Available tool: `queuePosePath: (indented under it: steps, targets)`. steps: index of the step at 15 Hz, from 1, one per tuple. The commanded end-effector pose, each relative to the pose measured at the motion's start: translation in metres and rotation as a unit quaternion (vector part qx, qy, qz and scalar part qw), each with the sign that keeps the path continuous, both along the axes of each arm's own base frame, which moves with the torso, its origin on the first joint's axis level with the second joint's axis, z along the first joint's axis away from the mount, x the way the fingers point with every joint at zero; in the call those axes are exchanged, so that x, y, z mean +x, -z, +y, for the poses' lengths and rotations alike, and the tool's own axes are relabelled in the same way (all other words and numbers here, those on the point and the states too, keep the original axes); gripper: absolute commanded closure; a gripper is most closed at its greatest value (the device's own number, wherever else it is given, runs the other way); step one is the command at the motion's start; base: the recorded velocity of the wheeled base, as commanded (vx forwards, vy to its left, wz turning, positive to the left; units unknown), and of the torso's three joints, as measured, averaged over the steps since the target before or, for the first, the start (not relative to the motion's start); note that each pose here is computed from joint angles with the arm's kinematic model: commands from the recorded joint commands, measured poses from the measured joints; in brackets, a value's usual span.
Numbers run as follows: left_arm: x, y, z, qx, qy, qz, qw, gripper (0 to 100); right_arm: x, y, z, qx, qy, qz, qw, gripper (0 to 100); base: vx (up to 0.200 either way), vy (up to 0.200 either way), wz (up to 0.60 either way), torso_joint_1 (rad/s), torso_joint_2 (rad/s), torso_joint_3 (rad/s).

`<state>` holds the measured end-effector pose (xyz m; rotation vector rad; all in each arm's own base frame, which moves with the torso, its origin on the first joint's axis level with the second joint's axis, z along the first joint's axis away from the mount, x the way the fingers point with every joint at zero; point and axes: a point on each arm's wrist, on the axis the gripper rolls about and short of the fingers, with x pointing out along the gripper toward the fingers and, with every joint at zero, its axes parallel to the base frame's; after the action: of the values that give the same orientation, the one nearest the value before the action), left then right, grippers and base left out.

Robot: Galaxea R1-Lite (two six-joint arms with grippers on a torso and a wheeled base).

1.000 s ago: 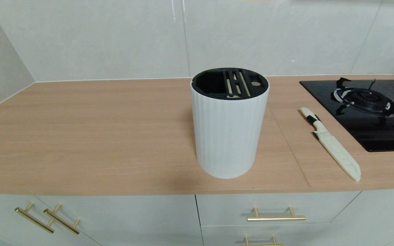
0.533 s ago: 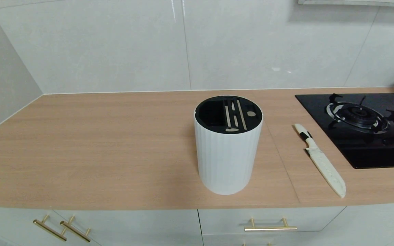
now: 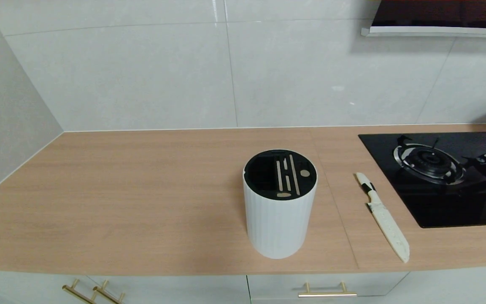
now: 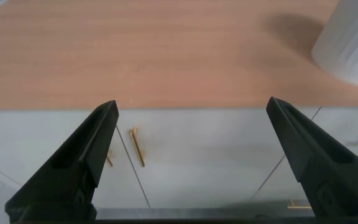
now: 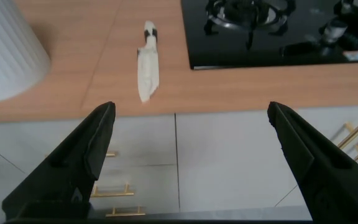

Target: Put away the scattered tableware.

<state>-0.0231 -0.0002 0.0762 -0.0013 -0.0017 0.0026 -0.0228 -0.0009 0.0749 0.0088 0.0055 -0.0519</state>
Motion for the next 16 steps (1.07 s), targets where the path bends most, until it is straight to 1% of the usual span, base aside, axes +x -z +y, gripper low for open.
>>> queuePosePath:
  steps: [1, 7, 14, 15, 16]
  targets:
    - [0.0, 0.0, 0.0, 0.0, 0.0, 0.0, 1.0, 0, 0.0001, 0.0, 0.0, 0.0, 0.0, 0.001, 1.0, 0, 0.0, 0.0, 0.0, 0.256, -0.52, -0.266]
    - [0.0, 0.0, 0.0, 0.0, 0.0, 0.0, 1.0, 0, 0.0, 0.0, 0.0, 0.001, 0.0, 0.0, 1.0, 0, 0.0, 0.0, 0.0, 0.19, -0.39, -0.193]
    - [0.0, 0.0, 0.0, 0.0, 0.0, 0.0, 1.0, 0, 0.0001, 0.0, 0.0, -0.005, -0.001, 0.001, 1.0, 0, 0.0, 0.0, 0.0, 0.007, -0.02, -0.005]
    - [0.0, 0.0, 0.0, 0.0, 0.0, 0.0, 1.0, 0, 0.0001, 0.0, 0.0001, -0.022, -0.003, 0.002, 1.0, 0, 0.0, 0.0, 0.0, 0.0, 0.0, 0.0]
    - [0.0, 0.0, 0.0, 0.0, 0.0, 0.0, 1.0, 0, 0.0001, 0.0, 0.0001, -0.028, -0.003, 0.002, 1.0, 0, 0.0, 0.0, 0.0, 0.0, 0.0, 0.0]
